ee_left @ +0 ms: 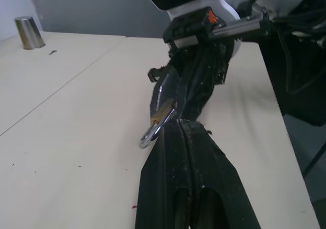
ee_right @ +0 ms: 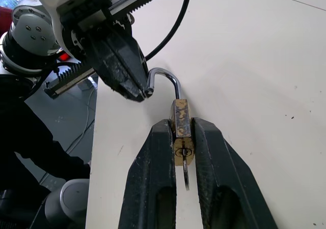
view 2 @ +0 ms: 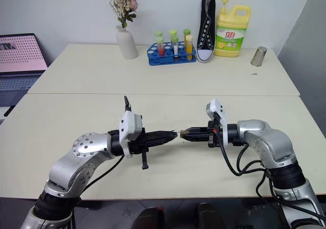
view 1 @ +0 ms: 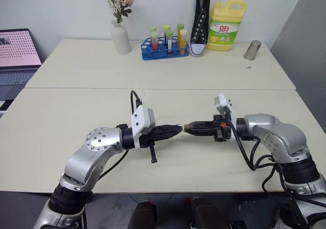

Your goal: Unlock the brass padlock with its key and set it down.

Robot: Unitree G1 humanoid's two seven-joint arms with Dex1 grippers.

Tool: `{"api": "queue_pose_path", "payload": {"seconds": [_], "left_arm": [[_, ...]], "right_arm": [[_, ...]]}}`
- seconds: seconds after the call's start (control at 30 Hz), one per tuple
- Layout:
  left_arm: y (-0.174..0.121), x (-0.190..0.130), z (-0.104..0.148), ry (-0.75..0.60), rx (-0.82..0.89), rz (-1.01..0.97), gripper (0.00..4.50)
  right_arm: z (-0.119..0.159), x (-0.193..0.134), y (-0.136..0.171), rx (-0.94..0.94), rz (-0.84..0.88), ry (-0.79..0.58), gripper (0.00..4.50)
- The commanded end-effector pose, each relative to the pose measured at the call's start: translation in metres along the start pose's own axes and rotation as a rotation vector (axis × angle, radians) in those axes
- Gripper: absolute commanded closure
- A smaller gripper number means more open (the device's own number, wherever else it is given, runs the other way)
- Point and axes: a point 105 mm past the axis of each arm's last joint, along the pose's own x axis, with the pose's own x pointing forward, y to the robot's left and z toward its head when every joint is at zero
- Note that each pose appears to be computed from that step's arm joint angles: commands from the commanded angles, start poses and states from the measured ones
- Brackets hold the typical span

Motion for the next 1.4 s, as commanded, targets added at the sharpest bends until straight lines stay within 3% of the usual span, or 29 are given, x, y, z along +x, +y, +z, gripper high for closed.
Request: {"api": "queue_pose_path", "payload": {"seconds": [0.03, 1.17, 1.4], "left_arm": [[0.0, 0.0, 0.017, -0.042, 0.039, 0.002, 4.5], [0.004, 0.004, 0.014, -0.044, 0.072, 0.035, 4.5], [0.011, -0.016, 0.014, 0.039, 0.28, 0.083, 4.5]], "right_arm": [[0.005, -0.001, 0.004, -0.037, 0.021, -0.006, 4.33], [0.004, 0.0, 0.007, -0.032, 0.033, -0.004, 4.33], [0.001, -0.002, 0.001, 0.002, -0.001, 0.009, 4.33]]}}
